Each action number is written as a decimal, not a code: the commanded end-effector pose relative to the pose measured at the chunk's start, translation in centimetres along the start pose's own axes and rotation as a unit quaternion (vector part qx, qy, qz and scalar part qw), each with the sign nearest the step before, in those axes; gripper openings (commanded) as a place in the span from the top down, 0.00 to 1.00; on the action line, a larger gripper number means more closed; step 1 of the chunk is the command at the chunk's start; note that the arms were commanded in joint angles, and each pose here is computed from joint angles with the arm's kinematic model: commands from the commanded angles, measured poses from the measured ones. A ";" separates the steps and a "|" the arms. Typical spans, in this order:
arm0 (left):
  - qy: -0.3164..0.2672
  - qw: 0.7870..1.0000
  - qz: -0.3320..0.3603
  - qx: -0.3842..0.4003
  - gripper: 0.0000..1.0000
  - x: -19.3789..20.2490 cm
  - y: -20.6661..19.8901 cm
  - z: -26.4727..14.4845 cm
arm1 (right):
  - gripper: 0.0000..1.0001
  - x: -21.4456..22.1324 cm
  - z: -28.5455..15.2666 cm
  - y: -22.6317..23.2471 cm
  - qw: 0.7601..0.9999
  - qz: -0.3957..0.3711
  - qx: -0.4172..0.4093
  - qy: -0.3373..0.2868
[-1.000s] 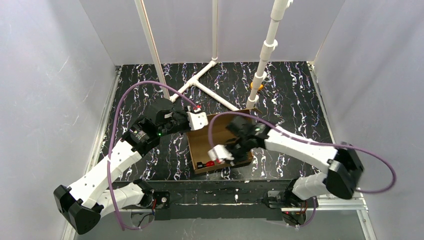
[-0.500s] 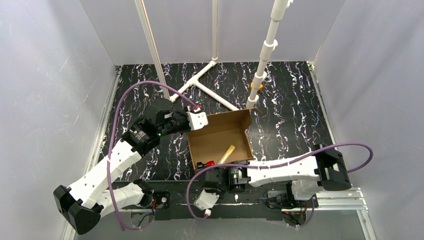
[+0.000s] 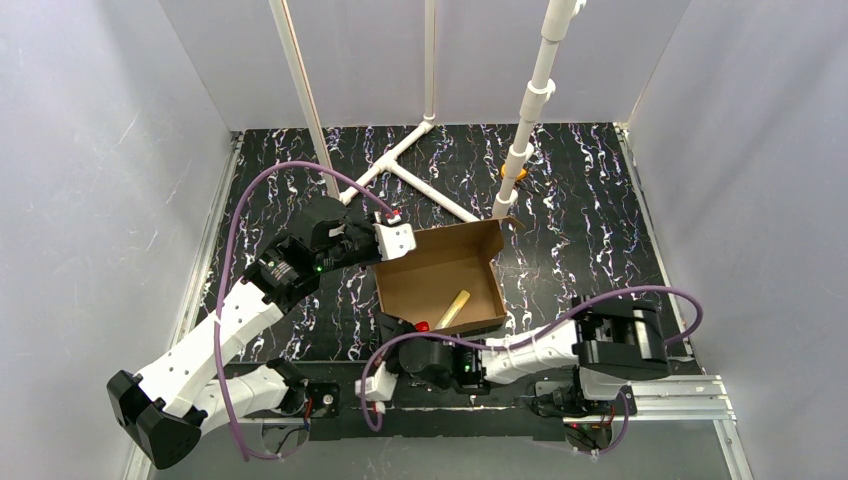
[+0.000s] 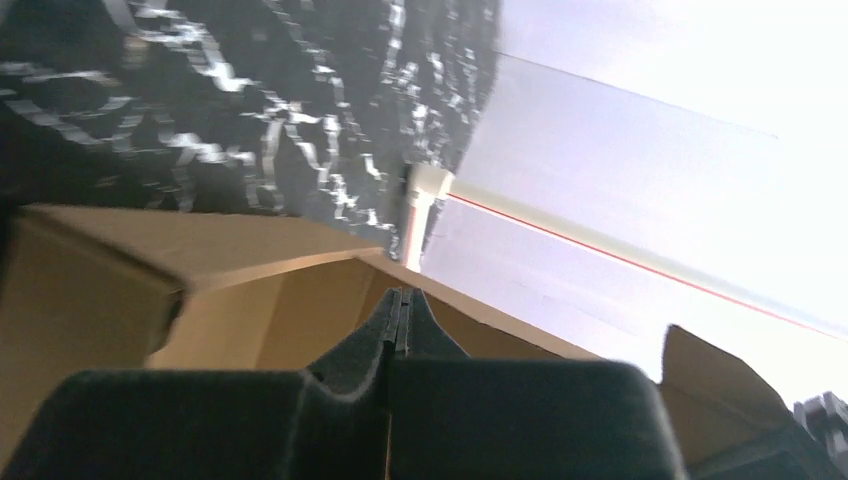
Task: Fold the paper box
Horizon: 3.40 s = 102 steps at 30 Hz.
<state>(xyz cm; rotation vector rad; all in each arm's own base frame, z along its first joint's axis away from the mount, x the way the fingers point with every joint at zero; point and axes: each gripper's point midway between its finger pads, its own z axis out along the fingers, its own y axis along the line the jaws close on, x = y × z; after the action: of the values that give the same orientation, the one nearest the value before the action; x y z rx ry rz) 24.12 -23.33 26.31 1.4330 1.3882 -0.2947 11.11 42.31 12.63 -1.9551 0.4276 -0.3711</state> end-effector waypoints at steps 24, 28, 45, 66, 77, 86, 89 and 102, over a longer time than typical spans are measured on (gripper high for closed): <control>0.053 0.993 -0.058 0.085 1.00 3.5 -5.0 0.1 | 0.99 5.7 4.3 -8.1 0.975 0.021 0.215 0.058; 0.054 0.993 -0.059 0.089 1.00 3.5 -5.1 0.3 | 0.99 8.3 3.1 -6.6 0.976 0.019 0.194 0.102; 0.072 0.991 -0.058 0.095 1.00 4.1 -5.4 1.1 | 0.99 0.9 -0.1 -5.0 0.986 0.156 0.002 0.061; 0.086 0.982 -0.113 0.124 1.00 5.4 -7.5 2.0 | 0.99 7.0 -19.7 13.4 0.825 0.127 -0.545 -0.084; 0.102 0.967 -0.175 0.153 1.00 7.0 -9.7 3.6 | 0.99 12.3 -20.3 2.7 0.854 0.400 -0.326 -0.064; 0.121 0.946 -0.250 0.168 0.83 8.5 -12.1 4.3 | 0.95 20.4 -16.8 -1.3 0.744 0.658 -0.116 -0.006; 0.134 0.938 -0.268 0.173 0.69 9.1 -12.8 4.4 | 0.90 22.2 -15.7 0.3 0.710 0.698 -0.100 -0.003; 0.182 0.896 -0.357 0.193 0.45 11.0 -15.2 5.4 | 0.98 23.8 -9.7 7.5 0.727 0.682 -0.083 0.018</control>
<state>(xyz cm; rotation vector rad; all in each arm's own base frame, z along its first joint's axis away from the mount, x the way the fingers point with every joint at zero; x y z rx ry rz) 18.03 -24.95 8.50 1.3186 2.1704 -0.7795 24.42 20.21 11.11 -1.2744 1.8800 0.7449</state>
